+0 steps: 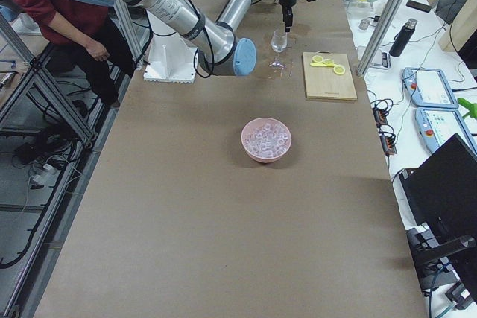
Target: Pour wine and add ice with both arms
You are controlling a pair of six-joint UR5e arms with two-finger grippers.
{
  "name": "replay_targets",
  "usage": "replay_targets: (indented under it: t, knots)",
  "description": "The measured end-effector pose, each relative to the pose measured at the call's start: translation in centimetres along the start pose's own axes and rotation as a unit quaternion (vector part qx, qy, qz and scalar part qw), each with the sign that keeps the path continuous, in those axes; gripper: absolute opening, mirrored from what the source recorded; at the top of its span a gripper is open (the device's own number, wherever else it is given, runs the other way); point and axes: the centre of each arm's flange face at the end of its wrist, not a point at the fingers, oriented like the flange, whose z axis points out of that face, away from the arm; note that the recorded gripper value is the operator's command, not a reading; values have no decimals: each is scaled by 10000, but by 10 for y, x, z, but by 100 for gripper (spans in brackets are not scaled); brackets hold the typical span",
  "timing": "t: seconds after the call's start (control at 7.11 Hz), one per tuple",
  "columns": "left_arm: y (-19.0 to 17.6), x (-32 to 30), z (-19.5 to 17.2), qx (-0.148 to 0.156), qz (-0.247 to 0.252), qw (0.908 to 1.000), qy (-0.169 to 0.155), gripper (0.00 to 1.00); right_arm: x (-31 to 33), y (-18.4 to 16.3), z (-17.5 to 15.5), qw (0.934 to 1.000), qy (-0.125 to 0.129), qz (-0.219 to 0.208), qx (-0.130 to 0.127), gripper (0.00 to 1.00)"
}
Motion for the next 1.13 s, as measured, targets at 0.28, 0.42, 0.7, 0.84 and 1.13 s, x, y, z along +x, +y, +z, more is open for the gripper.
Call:
replay_targets:
  t: [0.28,0.42,0.7,0.84,1.13]
  knots:
    - [-1,1,0,9,35,10000,6,85,70,-30,-24,9997,-164,200,14,92]
    - [-1,1,0,16,33,10000,13,99,130,-39,-29,9998,-184,106,62,95]
    - [-3,3,-2,38,-9,10000,69,99,262,-50,-37,9997,-151,-181,71,99]
    - [-3,4,-5,-1,-19,9999,130,99,331,-52,-42,9995,-90,-306,72,100]
    - [5,-2,-34,-289,-40,9991,310,99,462,-26,-43,9981,113,-599,31,100]
